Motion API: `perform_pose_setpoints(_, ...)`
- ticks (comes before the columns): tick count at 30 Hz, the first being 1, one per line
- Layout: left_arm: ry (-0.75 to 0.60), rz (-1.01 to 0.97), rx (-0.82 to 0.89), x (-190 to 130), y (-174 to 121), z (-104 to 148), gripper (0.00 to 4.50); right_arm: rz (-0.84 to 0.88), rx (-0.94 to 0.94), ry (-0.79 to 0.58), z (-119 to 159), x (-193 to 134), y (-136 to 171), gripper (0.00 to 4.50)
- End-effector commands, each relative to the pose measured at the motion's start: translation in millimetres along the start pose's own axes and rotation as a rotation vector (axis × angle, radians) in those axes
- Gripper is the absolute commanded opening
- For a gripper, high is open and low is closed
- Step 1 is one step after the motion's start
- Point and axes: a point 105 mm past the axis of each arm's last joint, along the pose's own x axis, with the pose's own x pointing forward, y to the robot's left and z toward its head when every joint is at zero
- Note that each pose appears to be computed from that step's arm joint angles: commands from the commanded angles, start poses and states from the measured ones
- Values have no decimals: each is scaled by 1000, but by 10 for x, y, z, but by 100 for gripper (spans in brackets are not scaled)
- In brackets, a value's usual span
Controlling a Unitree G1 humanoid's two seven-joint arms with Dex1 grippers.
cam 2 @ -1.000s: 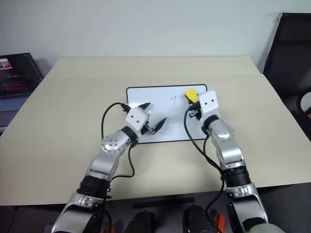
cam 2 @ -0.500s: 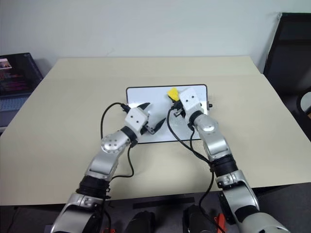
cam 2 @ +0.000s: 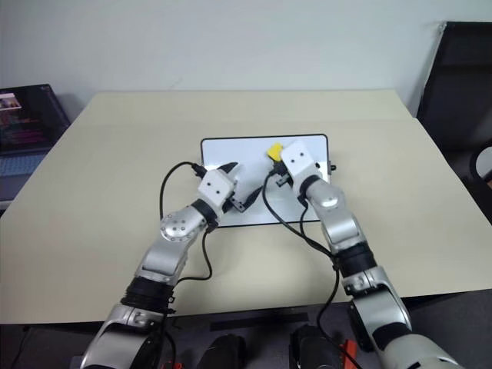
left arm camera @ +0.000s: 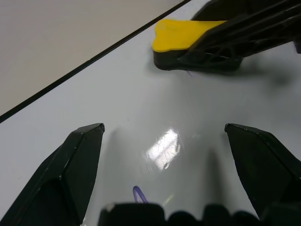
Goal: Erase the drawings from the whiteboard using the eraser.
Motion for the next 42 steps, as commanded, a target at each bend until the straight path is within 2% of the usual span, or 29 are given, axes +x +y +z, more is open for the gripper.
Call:
perform_pose_setpoints(1,-52,10,9,19,48,126,450,0,3,53,-122,-105,0,119)
perform_pose_setpoints(7,-51,9,4,32,41,121,450,16,23,88,-237,-245,43,119)
perform_pose_setpoints(16,-56,1,3,57,35,129,450,-61,4,-49,180,25,-161,119)
perform_pose_setpoints(20,-56,-3,3,57,37,130,450,-59,-9,-65,241,121,-157,119)
perform_pose_setpoints(27,-52,-1,4,38,33,123,450,-13,3,-24,77,52,-6,119)
perform_pose_setpoints(33,-44,3,-4,4,12,102,450,34,38,66,-220,-226,209,119)
perform_pose_setpoints(39,-43,-9,-8,-10,-28,105,450,-20,76,23,-120,-278,111,119)
perform_pose_setpoints(42,-51,-2,-15,-22,-14,147,450,-62,103,-59,47,-276,-9,119)
